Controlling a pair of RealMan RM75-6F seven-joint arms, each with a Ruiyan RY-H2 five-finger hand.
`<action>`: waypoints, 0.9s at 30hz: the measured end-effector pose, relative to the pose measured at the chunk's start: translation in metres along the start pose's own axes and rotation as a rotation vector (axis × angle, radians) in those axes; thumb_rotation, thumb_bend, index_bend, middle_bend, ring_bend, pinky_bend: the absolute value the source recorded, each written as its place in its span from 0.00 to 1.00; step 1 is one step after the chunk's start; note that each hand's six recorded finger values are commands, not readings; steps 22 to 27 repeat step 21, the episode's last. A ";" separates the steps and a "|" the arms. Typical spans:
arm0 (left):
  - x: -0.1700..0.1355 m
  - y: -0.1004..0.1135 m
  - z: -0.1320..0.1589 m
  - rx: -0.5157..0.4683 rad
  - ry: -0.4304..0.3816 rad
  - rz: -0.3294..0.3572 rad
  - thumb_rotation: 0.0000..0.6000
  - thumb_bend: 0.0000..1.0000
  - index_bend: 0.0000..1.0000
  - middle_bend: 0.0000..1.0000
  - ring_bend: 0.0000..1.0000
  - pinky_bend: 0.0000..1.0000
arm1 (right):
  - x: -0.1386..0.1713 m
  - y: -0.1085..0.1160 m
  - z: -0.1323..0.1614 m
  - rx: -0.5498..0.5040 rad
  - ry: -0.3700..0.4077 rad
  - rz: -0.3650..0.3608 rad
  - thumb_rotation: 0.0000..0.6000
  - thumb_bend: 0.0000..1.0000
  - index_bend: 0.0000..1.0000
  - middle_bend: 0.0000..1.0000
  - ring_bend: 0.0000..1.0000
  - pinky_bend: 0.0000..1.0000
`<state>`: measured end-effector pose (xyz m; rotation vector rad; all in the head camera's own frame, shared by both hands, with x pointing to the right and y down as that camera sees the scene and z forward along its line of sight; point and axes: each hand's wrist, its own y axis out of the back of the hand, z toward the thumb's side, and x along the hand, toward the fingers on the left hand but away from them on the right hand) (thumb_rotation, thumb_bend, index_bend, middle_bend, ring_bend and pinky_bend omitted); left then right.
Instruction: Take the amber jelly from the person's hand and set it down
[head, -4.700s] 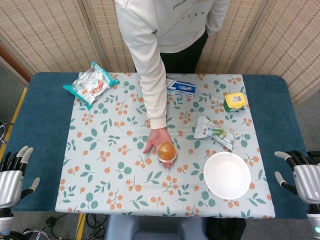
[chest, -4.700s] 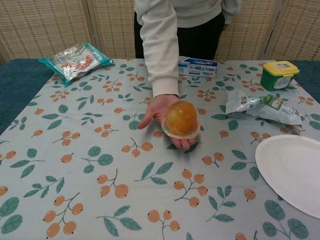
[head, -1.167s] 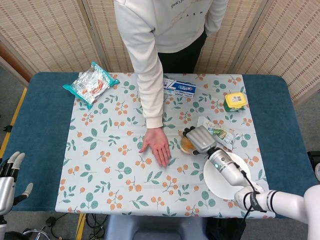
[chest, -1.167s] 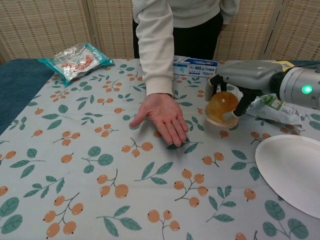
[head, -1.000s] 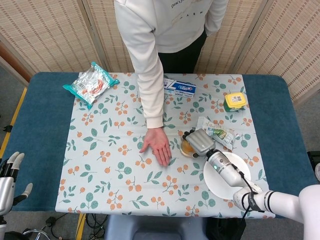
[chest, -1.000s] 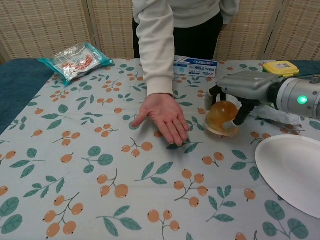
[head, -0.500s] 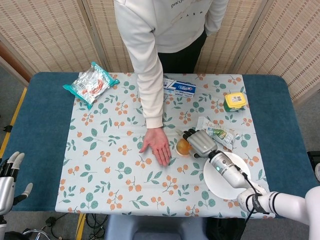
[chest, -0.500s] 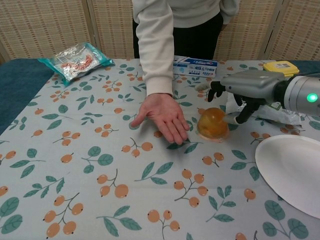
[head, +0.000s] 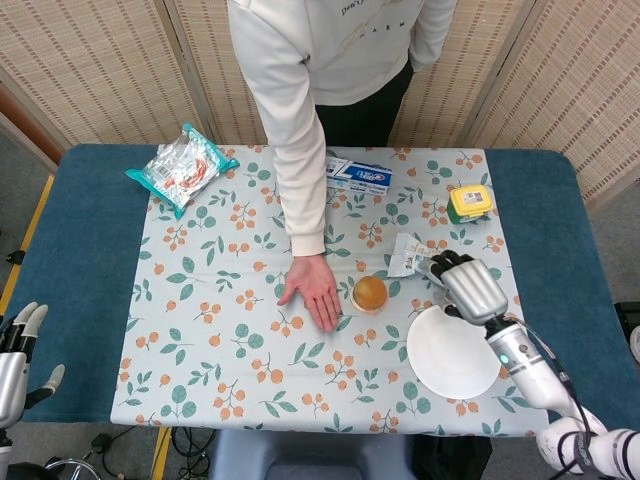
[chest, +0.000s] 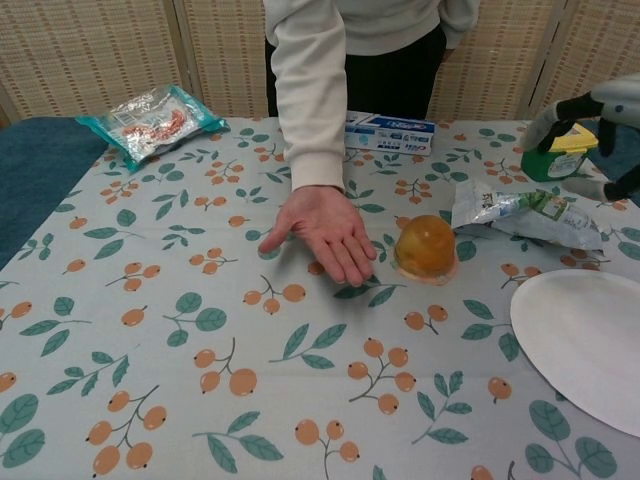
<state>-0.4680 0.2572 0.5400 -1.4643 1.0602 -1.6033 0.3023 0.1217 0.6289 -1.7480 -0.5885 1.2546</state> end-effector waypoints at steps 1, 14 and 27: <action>0.001 0.000 0.001 0.000 -0.002 0.000 1.00 0.28 0.06 0.04 0.11 0.06 | 0.009 0.002 -0.005 -0.004 -0.017 -0.010 1.00 0.38 0.29 0.32 0.23 0.41; 0.004 0.002 0.007 -0.005 -0.013 0.009 1.00 0.28 0.06 0.04 0.11 0.06 | 0.107 0.021 -0.054 -0.036 -0.218 -0.121 1.00 0.38 0.29 0.33 0.23 0.41; 0.006 0.001 0.015 -0.010 -0.032 0.011 1.00 0.28 0.06 0.04 0.11 0.06 | 0.144 0.021 -0.065 -0.058 -0.288 -0.128 1.00 0.38 0.29 0.33 0.24 0.41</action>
